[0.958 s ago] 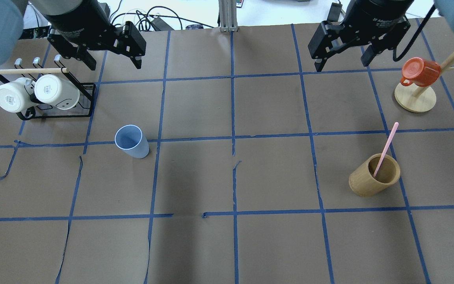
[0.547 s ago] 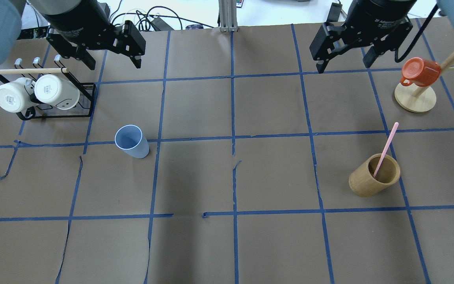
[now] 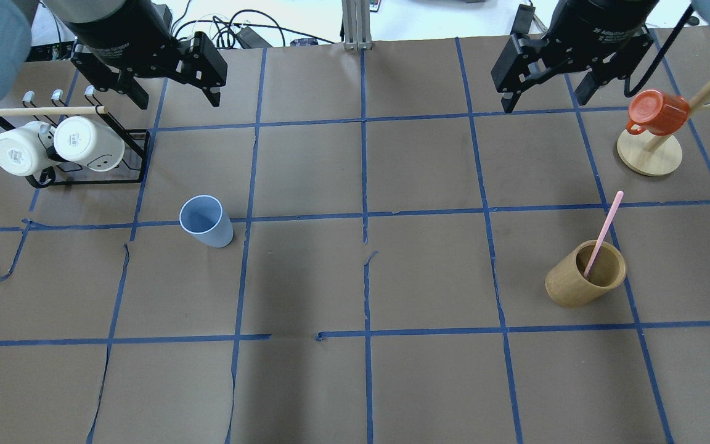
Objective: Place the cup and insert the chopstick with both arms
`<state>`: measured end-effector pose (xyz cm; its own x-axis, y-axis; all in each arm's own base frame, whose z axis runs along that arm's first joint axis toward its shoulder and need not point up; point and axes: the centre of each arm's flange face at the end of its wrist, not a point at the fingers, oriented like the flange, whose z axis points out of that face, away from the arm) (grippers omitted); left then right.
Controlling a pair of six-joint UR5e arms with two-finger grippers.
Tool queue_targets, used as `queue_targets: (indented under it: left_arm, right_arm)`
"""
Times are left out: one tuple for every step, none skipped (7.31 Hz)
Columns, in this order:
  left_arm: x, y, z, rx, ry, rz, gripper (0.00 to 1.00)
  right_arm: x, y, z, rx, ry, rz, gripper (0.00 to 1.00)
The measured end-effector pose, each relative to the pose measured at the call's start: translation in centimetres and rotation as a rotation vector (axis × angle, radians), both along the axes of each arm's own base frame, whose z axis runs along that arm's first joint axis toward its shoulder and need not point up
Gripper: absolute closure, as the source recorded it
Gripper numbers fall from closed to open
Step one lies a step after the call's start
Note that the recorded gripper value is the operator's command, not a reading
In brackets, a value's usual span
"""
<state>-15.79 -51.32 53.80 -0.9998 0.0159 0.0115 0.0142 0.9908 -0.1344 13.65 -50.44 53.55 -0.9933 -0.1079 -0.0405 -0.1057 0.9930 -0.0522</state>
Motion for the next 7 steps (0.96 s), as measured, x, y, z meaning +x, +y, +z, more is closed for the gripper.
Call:
queue_targets:
  left_arm:
    - [0.0,0.0,0.0,0.001,0.0,0.0,0.0]
    - [0.0,0.0,-0.1,0.003,0.0,0.001,0.0]
    - [0.0,0.1,-0.1,0.004,0.0,0.001,0.0]
    - [0.0,0.1,-0.1,0.005,0.0,0.001,0.0]
    - [-0.1,-0.2,-0.5,0.013,0.001,-0.001,0.0]
    - [-0.3,-0.8,-1.3,0.025,0.002,-0.004,0.0]
    - [-0.3,-0.8,-1.3,0.024,0.002,-0.008,0.0]
  right_arm:
    - [-0.1,0.0,0.0,-0.001,0.001,-0.001,0.0]
    - [-0.1,0.1,0.2,-0.003,0.003,-0.001,0.0]
    - [-0.2,0.2,0.3,-0.005,0.004,0.0,0.0]
    - [-0.2,0.3,0.4,-0.006,0.004,0.002,0.0]
    - [-0.2,0.4,0.5,-0.009,0.005,0.004,0.0]
    - [-0.1,0.5,0.8,-0.015,0.005,0.008,0.0]
    - [-0.1,0.6,1.0,-0.019,0.004,0.01,0.0]
